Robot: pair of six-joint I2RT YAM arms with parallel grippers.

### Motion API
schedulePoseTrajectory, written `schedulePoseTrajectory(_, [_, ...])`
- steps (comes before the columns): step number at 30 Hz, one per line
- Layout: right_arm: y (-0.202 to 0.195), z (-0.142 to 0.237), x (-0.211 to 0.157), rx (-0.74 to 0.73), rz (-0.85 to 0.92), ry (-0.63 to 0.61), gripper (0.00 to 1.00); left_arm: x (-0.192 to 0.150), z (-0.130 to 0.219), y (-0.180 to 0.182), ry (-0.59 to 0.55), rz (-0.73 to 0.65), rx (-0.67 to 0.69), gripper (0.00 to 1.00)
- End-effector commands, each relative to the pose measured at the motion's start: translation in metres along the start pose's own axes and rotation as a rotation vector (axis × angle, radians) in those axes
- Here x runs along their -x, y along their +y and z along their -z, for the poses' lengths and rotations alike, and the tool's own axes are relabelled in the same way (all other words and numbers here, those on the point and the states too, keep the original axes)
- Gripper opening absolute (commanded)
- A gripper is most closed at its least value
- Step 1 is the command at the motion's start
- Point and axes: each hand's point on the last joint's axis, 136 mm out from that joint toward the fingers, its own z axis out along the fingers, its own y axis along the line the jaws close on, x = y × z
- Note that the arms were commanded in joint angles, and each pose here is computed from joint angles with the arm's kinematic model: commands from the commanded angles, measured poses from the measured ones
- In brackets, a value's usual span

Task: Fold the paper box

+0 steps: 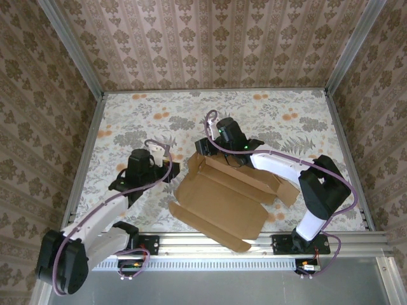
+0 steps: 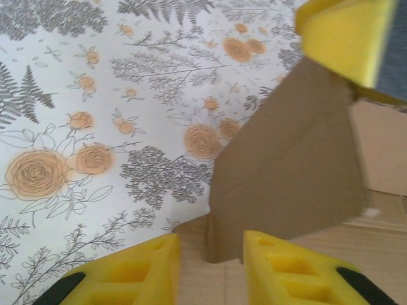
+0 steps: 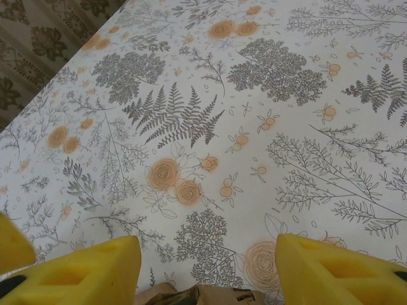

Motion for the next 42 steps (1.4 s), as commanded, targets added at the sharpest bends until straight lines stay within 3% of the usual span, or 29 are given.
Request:
schedulePoseTrajectory(1, [-0.019, -0.01, -0.047, -0.078, 0.02, 0.16, 0.59, 0.012, -0.009, -0.008, -0.052, -0.056, -0.079, 0.34])
schedulePoseTrajectory(7, [-0.015, -0.012, -0.048, -0.06, 0.001, 0.17, 0.59, 0.012, -0.024, -0.035, -0.044, -0.149, -0.239, 0.42])
schedulePoseTrajectory(16, [-0.009, -0.012, -0.043, -0.033, -0.015, 0.175, 0.59, -0.005, -0.042, -0.061, 0.026, -0.242, -0.294, 0.43])
schedulePoseTrajectory(42, [0.003, -0.011, -0.047, 0.075, -0.107, 0.2, 0.51, 0.029, -0.106, -0.044, -0.077, -0.354, -0.075, 0.36])
